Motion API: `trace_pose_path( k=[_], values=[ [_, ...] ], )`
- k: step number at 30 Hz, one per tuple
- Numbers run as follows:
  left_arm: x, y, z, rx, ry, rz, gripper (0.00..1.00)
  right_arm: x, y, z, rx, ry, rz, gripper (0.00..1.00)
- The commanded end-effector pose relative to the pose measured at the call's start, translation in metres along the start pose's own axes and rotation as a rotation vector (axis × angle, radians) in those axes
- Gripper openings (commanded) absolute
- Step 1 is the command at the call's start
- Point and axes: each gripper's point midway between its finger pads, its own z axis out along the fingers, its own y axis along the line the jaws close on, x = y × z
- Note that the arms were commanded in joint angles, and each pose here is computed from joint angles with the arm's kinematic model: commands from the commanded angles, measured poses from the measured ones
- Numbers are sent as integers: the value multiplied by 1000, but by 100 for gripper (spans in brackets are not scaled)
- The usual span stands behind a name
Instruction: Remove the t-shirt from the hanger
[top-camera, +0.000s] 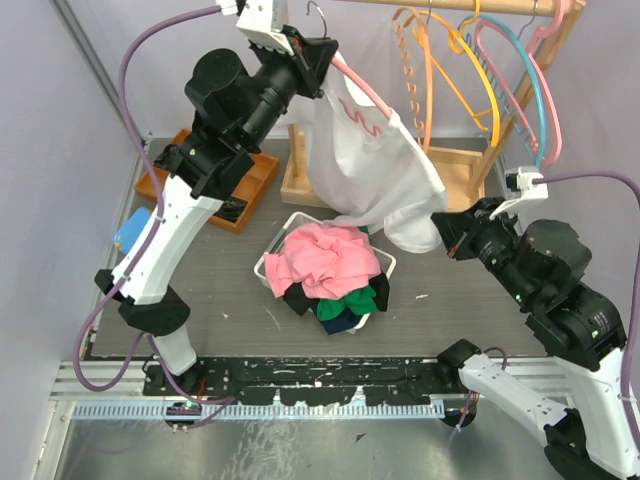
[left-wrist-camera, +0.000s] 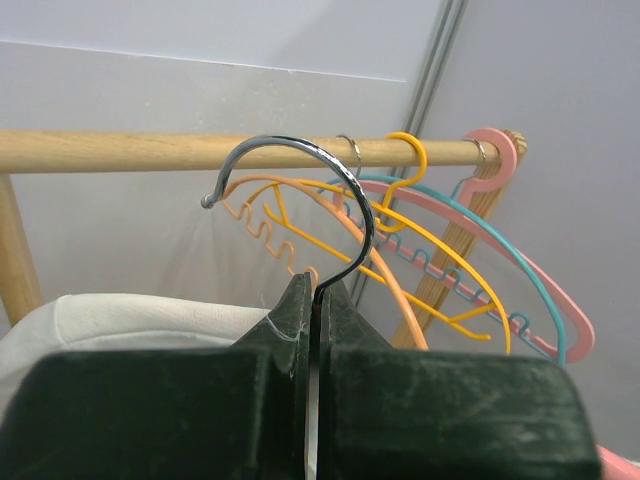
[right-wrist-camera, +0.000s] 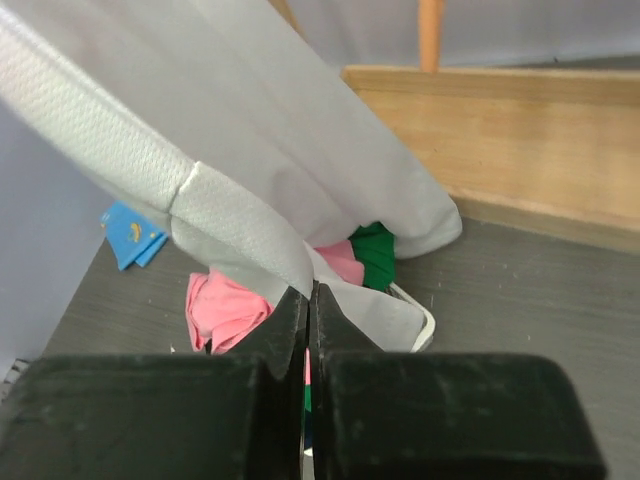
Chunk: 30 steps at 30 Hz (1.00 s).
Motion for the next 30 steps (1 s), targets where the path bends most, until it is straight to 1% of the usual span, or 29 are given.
trace_pose_path(
  k=[1,4,8,13,21,27,30],
  values=[
    [-67,14,-17,-62,-168,-90,0,31,-32,1,189,61,142,1],
    [-77,25,-21,-102,-192,-114,0,48,-38,2,227,96,218,1],
    [-86,29,-24,-112,-214,-124,0,65,-41,3,244,131,259,1],
    [-96,34,-28,-117,-235,-136,0,76,-50,1,274,132,268,0],
    [-107,46,-33,-147,-253,-135,0,95,-52,7,255,153,263,1],
    [-109,49,-34,-151,-258,-139,0,93,-50,11,226,119,266,1],
    [-111,52,-34,-156,-263,-137,0,96,-52,12,229,122,255,1]
  ],
)
